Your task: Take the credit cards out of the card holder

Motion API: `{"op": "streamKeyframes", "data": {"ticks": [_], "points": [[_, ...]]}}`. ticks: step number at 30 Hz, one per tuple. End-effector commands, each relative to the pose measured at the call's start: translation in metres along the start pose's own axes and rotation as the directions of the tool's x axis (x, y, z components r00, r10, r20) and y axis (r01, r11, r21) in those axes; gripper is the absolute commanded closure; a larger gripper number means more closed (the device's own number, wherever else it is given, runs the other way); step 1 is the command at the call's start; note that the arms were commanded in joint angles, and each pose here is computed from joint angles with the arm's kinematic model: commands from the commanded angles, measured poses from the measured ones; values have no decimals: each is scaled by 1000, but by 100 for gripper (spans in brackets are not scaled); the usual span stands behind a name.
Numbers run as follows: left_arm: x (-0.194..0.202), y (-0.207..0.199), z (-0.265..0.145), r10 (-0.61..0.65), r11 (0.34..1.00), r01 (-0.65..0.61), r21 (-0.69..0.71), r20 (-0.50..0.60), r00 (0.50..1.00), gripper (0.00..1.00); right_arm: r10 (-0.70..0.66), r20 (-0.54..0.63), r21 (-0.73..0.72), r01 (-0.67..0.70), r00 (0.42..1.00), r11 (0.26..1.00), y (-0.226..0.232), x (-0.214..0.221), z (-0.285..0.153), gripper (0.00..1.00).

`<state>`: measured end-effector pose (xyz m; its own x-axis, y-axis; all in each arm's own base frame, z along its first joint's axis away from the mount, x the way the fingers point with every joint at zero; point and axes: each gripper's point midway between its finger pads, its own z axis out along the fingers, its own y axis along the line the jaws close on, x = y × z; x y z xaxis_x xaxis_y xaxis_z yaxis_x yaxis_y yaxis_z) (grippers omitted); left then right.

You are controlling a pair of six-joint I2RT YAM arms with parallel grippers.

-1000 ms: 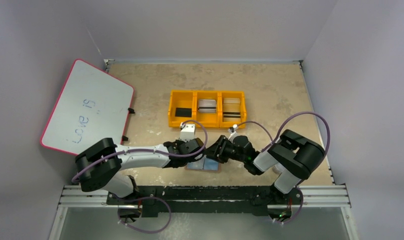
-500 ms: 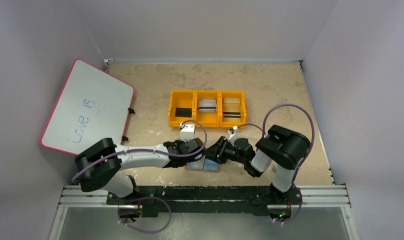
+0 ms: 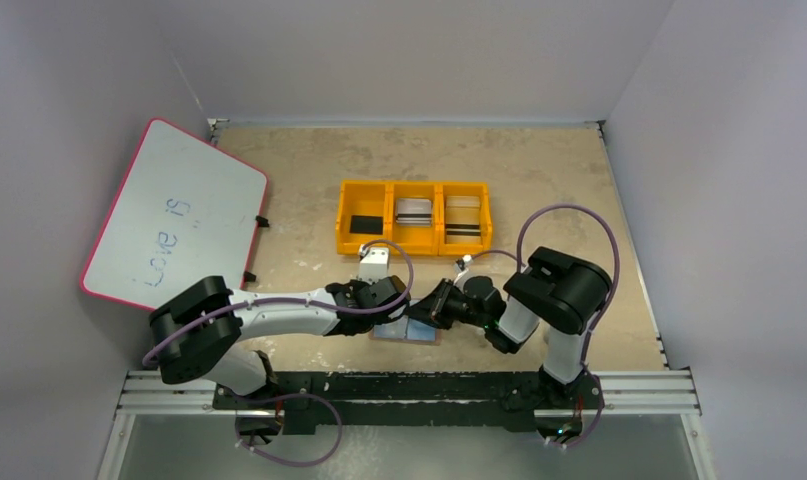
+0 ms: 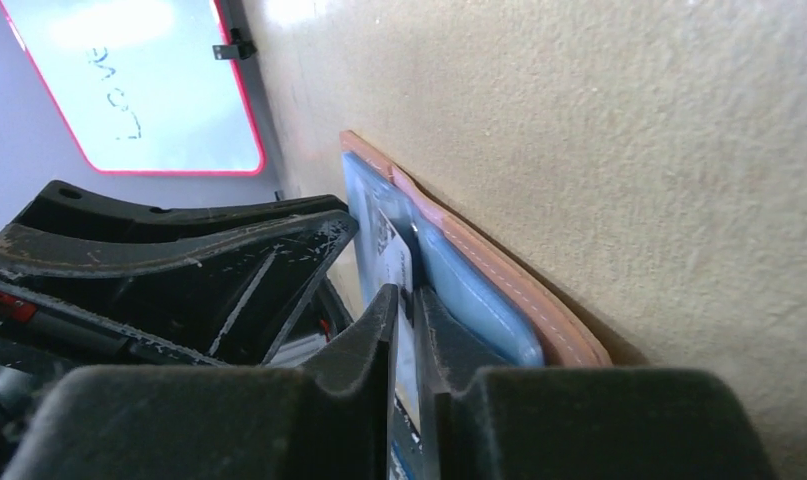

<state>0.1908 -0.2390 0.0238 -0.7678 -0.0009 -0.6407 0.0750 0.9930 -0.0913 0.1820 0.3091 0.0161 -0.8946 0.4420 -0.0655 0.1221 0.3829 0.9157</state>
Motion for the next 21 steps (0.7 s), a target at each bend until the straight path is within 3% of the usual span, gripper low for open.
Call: {"op": "streamKeyframes", "data": {"ticks": [1,5,21], "points": [[17,7,-1,9,1000,-10,-6,-64,998,82,-26,0,52,26,1000,998,-11,2,-1,90],[19,9,1,8,1000,-9,-16,-64,998,82,3,6,68,-3,1000,998,-16,4,-11,100],[21,14,3,20,999,-22,-37,-64,998,82,-7,38,74,4,999,997,-29,-6,-30,100]]}}
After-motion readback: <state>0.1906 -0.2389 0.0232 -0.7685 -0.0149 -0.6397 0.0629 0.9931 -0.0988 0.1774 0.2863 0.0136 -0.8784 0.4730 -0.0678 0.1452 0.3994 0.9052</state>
